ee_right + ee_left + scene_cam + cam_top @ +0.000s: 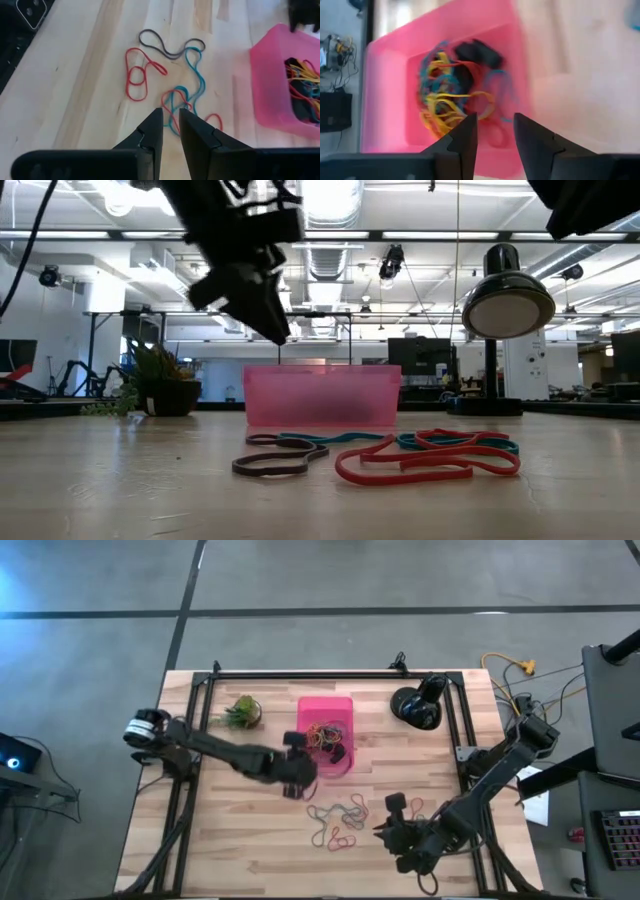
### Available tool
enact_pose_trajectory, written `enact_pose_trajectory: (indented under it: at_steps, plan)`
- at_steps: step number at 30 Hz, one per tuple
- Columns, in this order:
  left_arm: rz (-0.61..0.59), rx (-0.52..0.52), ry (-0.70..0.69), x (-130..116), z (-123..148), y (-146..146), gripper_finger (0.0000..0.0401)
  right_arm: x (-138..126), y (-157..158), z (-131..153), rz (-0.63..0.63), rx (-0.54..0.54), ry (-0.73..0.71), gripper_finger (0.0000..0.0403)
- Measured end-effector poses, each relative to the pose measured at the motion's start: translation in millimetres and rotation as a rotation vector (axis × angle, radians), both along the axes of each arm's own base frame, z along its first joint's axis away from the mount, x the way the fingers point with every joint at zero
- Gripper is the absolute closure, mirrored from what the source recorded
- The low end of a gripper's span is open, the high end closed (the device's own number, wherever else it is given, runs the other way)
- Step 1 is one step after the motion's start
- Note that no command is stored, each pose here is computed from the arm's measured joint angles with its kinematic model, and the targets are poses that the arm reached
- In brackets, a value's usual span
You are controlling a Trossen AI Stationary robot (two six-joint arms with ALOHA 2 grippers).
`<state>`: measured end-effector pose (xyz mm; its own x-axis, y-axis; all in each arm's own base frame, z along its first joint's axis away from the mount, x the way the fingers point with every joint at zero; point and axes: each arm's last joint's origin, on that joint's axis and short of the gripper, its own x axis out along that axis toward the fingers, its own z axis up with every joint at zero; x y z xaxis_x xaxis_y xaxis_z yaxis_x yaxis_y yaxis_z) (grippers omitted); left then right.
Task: Pick and place rubber bands into bin
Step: Put the red rubber bands into the pink bin
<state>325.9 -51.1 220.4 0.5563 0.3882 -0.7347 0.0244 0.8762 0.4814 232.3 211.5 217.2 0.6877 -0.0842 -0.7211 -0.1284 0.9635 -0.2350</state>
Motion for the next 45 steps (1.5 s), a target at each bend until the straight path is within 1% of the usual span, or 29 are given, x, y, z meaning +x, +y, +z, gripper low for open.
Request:
enact_pose_trajectory:
  at_steps: [2, 6, 12, 16, 22, 28, 32, 37, 45]
  plan:
    - [-0.021, 0.009, 0.006, -7, -5, -15, 0.029, 0, 0, -7, 0.001, 0.017, -0.018, 0.0346]
    - [-0.061, -0.017, 0.007, -22, -14, -41, 0.029, -2, -3, -23, 0.005, 0.05, -0.054, 0.0346]
    - [-0.082, 0.011, -0.045, -39, -22, -65, 0.029, -2, -16, -45, -0.017, 0.078, -0.09, 0.0346]
    - [-0.097, 0.027, -0.063, -49, -21, -72, 0.029, -1, -27, -57, -0.028, 0.102, -0.076, 0.0346]
    - [-0.116, -0.019, -0.11, -69, -14, -80, 0.029, 4, -39, -63, -0.056, 0.107, -0.054, 0.0346]
    - [-0.183, -0.06, -0.151, -92, -6, -95, 0.029, 14, -42, -64, 0.02, 0.143, -0.046, 0.0346]
    - [-0.237, -0.091, -0.197, -105, -3, -103, 0.029, 21, -44, -76, 0.04, 0.105, -0.007, 0.0346]
    - [-0.274, -0.099, -0.24, -118, 2, -110, 0.029, 26, -48, -83, 0.023, 0.085, 0.014, 0.0346]
    - [-0.294, -0.098, -0.254, -125, 1, -113, 0.029, 33, -58, -97, -0.009, 0.068, 0.067, 0.0346]
